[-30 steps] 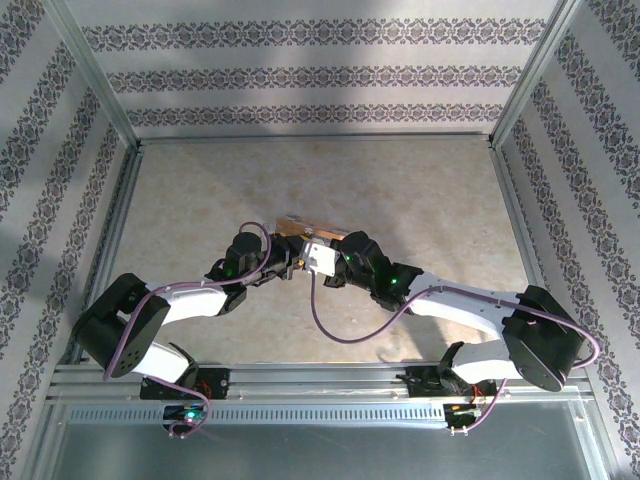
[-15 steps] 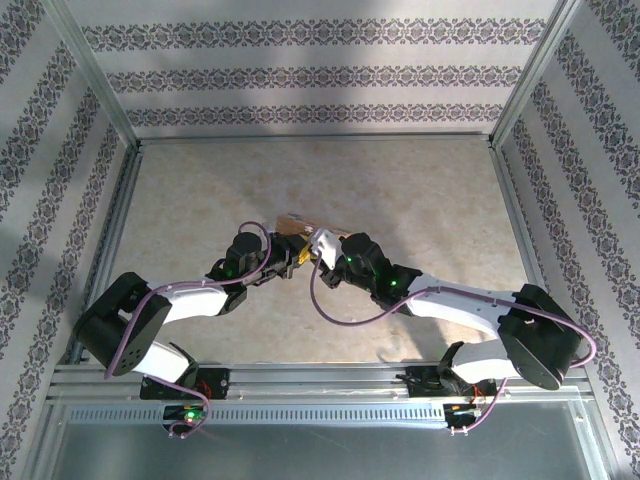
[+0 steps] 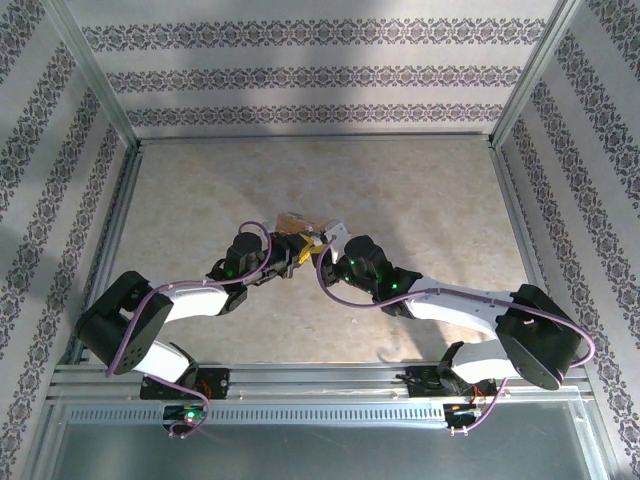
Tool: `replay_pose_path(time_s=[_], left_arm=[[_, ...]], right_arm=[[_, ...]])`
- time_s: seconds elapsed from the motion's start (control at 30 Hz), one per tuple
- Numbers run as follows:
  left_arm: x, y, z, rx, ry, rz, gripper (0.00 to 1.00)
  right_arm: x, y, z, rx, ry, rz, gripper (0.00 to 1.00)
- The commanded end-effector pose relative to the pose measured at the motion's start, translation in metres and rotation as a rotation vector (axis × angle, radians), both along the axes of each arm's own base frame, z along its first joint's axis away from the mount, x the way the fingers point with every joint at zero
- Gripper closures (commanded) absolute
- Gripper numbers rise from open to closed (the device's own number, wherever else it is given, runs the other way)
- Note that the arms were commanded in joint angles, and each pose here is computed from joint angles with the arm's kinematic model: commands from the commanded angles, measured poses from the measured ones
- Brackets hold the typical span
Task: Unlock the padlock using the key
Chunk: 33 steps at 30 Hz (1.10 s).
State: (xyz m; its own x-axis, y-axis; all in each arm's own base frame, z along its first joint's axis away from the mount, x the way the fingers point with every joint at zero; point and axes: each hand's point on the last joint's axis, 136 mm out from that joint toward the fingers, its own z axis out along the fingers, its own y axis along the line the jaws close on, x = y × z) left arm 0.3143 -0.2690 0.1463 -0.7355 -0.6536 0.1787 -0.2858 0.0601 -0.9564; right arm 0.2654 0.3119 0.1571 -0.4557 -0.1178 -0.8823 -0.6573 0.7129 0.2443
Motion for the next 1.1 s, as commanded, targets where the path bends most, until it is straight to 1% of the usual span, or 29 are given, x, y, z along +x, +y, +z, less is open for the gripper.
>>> replay_pose_path(time_s=[0.0,0.4,0.43,0.47,0.5,0.6,0.8,0.97,1.07], left_arm=[[-0.014,-0.021,0.016,-0.036,-0.043,-0.098,1.0],[-0.016,-0.019,0.015,-0.015,-0.046,-0.096,1.0],[-0.016,-0.019,0.013,-0.005,-0.044,-0.099,1.0],[-0.017,-0.019,0.012,0.004,-0.042,-0.1,1.0],[-0.017,-0.018,0.012,0.008,-0.042,-0.098,1.0],[-0.017,-0.015,0.01,0.013,-0.047,-0.09,1.0],[-0.019,-0.012,0.007,0.052,-0.065,-0.1,1.0],[-0.022,-0.008,-0.007,0.124,-0.072,-0.127,1.0],[-0.028,-0.007,-0.023,0.207,-0.072,-0.175,1.0]], right_arm=[[0.0,0.018,0.033,0.186,0.004,0.02,1.0],[-0.002,0.016,0.033,0.153,-0.001,0.032,1.0],[-0.003,0.016,0.033,0.143,-0.004,0.04,0.98],[-0.004,0.016,0.033,0.127,-0.007,0.048,0.9],[-0.006,0.015,0.032,0.114,-0.009,0.053,0.85],[-0.011,0.007,0.032,0.076,-0.02,0.068,0.75],[-0.025,-0.025,0.029,-0.038,-0.034,0.083,0.64],[-0.022,-0.064,0.034,-0.042,-0.039,0.001,0.54],[-0.015,-0.08,0.032,-0.031,0.002,-0.043,0.51]])
